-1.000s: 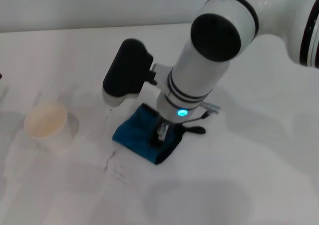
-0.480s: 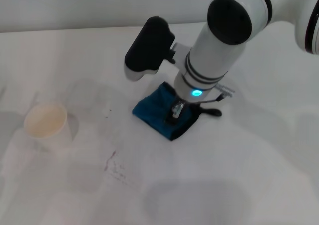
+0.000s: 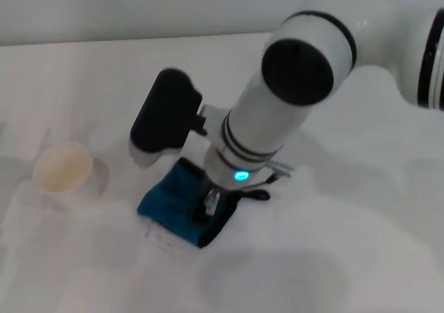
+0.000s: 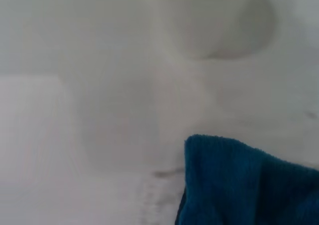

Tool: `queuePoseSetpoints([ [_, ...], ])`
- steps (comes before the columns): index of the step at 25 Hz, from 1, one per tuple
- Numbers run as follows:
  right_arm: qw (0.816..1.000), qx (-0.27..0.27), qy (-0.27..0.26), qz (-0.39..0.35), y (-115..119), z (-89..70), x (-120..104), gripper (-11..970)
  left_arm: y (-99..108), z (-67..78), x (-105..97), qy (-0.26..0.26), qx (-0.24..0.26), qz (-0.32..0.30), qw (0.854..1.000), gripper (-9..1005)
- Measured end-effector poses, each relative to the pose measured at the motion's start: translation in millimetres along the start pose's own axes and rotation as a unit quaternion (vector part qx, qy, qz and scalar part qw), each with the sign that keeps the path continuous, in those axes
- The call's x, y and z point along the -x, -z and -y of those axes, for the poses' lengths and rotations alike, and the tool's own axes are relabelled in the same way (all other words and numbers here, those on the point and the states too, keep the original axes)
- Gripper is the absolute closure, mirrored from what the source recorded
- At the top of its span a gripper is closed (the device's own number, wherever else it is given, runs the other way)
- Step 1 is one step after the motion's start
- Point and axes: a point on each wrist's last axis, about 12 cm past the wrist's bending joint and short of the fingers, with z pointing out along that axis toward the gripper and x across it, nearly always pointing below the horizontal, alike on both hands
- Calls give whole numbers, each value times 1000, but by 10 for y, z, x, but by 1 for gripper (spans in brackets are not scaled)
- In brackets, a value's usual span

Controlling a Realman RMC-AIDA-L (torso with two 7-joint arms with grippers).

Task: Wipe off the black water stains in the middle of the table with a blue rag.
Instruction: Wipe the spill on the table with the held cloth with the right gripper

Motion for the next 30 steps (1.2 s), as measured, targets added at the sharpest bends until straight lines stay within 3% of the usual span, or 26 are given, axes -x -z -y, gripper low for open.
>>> queuePoseSetpoints([
  [15, 999, 45, 19, -4, -60, -463, -48, 939, 115, 76, 40, 4, -26, 20, 999, 115],
  [20, 999, 47, 19, -3, -61, -477, -50, 941, 259, 190, 35, 5, -68, 19, 997, 114],
  [30, 1000, 18, 13, -9, -29, -312, -7, 937, 740, 181, -6, 3, -21, -7, 1000, 114],
])
